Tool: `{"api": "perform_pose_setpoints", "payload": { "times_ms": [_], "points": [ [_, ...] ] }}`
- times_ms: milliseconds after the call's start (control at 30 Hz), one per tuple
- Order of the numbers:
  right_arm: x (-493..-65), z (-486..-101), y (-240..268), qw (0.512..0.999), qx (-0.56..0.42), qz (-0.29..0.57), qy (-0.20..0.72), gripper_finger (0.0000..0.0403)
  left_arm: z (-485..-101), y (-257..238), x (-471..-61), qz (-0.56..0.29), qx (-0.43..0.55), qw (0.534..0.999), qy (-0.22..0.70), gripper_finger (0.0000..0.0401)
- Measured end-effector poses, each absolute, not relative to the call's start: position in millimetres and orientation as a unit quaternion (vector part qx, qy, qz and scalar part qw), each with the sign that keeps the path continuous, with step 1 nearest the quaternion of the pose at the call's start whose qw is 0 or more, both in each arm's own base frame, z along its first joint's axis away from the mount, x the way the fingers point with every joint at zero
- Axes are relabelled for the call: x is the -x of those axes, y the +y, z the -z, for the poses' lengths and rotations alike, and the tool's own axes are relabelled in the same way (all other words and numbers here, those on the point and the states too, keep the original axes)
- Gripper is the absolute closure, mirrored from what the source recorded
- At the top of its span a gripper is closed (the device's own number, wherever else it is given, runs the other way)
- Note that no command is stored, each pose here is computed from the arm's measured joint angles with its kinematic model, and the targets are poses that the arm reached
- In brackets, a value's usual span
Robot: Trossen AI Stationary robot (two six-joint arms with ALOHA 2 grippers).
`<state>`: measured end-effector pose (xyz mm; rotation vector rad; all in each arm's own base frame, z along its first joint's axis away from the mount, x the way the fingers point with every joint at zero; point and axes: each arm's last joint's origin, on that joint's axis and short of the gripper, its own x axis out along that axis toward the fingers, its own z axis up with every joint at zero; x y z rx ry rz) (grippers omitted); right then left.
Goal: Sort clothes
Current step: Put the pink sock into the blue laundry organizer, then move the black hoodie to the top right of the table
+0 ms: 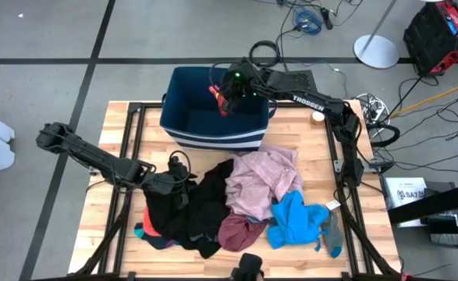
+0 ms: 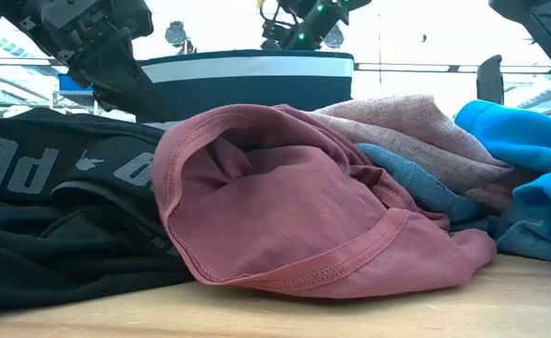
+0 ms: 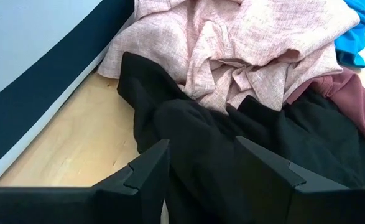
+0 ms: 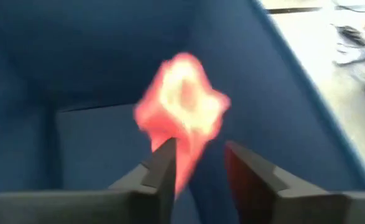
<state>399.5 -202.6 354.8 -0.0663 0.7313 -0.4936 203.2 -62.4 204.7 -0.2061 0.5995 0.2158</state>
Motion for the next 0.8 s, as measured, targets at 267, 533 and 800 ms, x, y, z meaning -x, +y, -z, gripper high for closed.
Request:
{"api": "perform_pose_setpoints", "payload": {
  "times_ms": [267, 533, 800],
  "points": [
    [-397.4, -353.9, -203.9, 0.898, 0.045, 0.240, 0.366, 0.0190, -204.8, -62.5, -203.2, -0.106, 0.102, 0.945, 0.294, 0.0214],
    [-387.3, -386.0, -176.6, 0.909, 0.087, 0.228, 0.338, 0.0183, -214.6, -68.3, -210.1, -0.038, 0.133, 0.957, 0.254, 0.0214],
    [-358.8, -424.3, -129.0, 0.925, 0.081, 0.174, 0.327, 0.0187, -221.0, -73.6, -210.7, 0.048, 0.161, 0.954, 0.250, 0.0214]
  ]
}}
